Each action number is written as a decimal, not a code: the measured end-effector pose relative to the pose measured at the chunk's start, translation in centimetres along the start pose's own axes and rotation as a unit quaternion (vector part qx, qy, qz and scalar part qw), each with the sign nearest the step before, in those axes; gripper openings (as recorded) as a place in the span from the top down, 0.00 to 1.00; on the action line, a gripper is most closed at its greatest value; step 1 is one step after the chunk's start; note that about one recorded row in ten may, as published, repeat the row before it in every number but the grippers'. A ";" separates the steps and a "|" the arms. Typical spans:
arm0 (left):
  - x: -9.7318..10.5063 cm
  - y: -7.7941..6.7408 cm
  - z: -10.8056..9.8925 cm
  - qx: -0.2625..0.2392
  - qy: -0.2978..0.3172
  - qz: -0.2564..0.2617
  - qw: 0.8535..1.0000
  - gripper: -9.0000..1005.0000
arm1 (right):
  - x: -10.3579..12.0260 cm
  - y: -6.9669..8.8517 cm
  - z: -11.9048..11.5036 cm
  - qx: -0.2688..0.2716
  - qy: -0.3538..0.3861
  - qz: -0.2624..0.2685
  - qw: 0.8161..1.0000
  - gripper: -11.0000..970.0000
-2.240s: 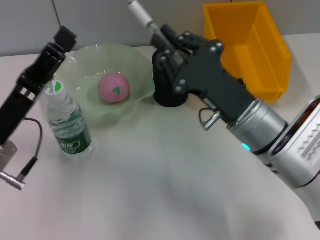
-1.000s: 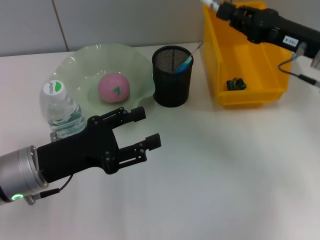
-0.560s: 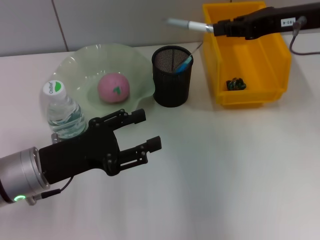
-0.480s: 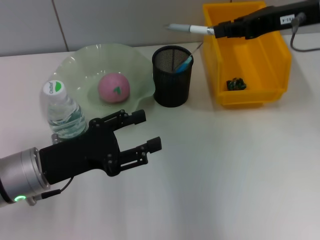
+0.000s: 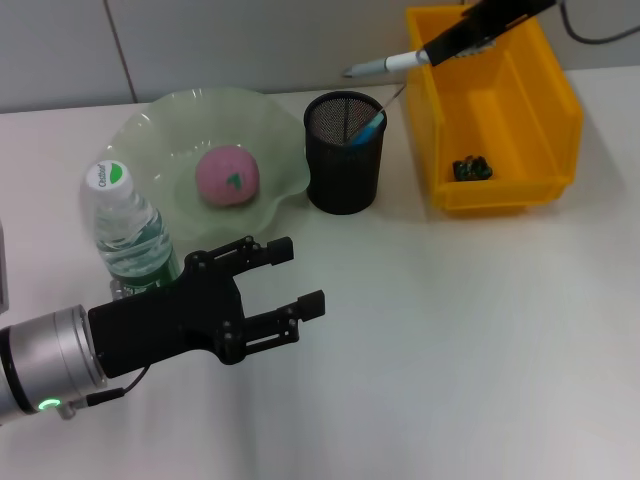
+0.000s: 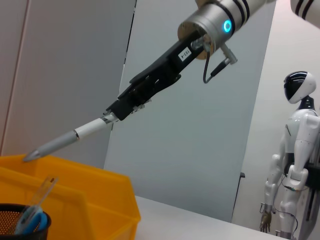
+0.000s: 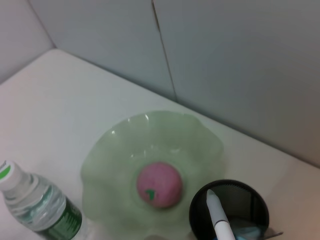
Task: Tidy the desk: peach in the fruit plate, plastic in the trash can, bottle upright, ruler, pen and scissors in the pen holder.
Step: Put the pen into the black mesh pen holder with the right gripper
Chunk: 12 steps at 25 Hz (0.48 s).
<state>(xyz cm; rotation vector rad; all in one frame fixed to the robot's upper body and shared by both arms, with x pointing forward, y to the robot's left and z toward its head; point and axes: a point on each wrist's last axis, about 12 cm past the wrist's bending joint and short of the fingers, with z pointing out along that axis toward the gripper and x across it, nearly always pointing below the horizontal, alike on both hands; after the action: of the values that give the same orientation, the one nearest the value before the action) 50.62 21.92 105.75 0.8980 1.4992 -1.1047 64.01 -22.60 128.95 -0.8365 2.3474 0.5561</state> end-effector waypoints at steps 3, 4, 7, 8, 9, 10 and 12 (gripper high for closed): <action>0.1 0.0 0.0 -0.002 0.001 -0.001 1.000 0.26 | -0.7 0.5 0.4 0.000 0.020 -0.006 1.000 0.86; 0.1 0.0 0.0 -0.002 0.001 -0.002 1.000 0.26 | -1.0 0.6 0.6 0.000 0.027 -0.009 1.000 0.86; 0.2 -0.1 -0.1 -0.003 0.001 -0.003 1.000 0.26 | -1.4 1.0 1.4 0.008 0.053 -0.014 0.998 0.86; 0.2 -0.1 -0.1 -0.003 0.001 -0.003 1.000 0.26 | -1.6 1.0 1.6 0.013 0.061 -0.016 0.998 0.86; 0.3 -0.1 -0.2 -0.004 0.002 -0.004 1.000 0.26 | -1.7 1.1 1.9 0.018 0.068 -0.017 0.997 0.86; 0.3 -0.1 -0.2 -0.004 0.002 -0.004 1.000 0.26 | -1.9 1.2 2.2 0.023 0.075 -0.019 0.997 0.86; 0.4 -0.2 -0.3 -0.005 0.002 -0.005 1.000 0.26 | -2.2 1.2 2.6 0.031 0.083 -0.023 0.996 0.86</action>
<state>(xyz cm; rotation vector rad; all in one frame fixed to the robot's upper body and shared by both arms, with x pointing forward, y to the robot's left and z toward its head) 50.27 22.14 105.43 0.8856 1.5129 -1.1023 65.60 -19.32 128.69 -0.9363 2.4751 0.4061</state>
